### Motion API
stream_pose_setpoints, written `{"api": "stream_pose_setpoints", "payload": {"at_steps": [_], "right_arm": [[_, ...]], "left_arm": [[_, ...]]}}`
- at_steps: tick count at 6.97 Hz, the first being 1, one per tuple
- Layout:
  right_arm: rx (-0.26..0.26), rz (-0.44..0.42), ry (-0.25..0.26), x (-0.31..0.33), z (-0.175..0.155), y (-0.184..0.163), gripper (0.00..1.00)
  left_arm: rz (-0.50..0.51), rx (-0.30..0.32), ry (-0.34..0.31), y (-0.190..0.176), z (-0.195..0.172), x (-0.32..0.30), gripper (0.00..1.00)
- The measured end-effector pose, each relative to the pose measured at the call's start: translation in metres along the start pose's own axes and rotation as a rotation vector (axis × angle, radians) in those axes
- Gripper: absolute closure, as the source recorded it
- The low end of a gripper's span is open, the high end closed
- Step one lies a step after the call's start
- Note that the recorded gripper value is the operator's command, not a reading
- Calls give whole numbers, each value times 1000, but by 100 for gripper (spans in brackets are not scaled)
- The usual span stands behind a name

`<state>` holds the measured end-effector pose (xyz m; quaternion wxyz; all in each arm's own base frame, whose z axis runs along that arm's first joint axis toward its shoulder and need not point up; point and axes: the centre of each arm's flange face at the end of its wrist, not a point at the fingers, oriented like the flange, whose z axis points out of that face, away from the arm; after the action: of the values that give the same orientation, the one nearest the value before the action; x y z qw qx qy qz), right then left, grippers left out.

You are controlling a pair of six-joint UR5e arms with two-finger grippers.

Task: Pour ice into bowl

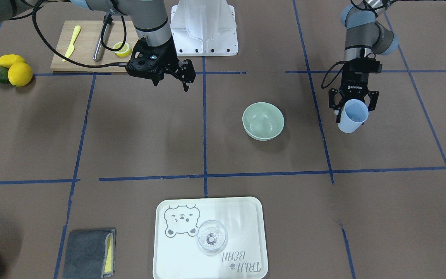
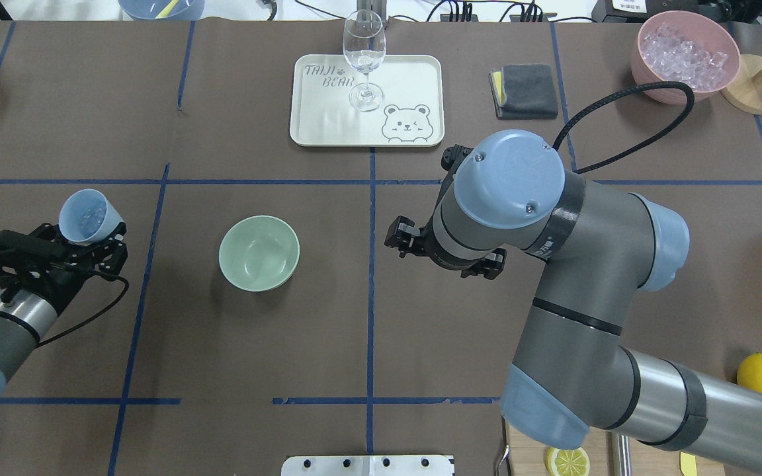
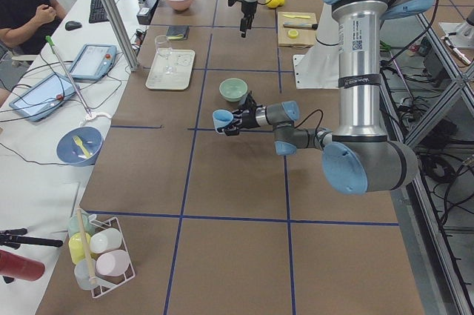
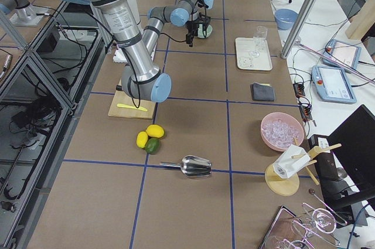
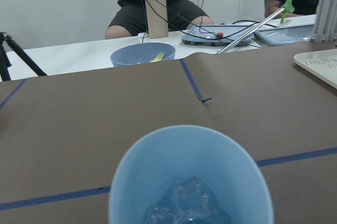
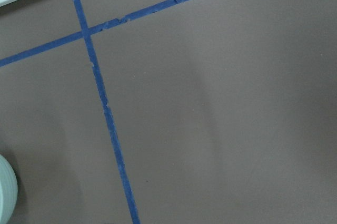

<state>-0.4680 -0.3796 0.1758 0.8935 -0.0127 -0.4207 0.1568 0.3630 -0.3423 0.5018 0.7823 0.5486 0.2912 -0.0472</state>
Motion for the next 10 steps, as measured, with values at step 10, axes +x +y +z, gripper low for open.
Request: {"api": "stream_pose_setpoints", "payload": {"at_steps": [10], "right_arm": [[34,-45,24,9,16,-27,0]], "left_arm": [[502,-214,-157,-109,21,156,100]]}}
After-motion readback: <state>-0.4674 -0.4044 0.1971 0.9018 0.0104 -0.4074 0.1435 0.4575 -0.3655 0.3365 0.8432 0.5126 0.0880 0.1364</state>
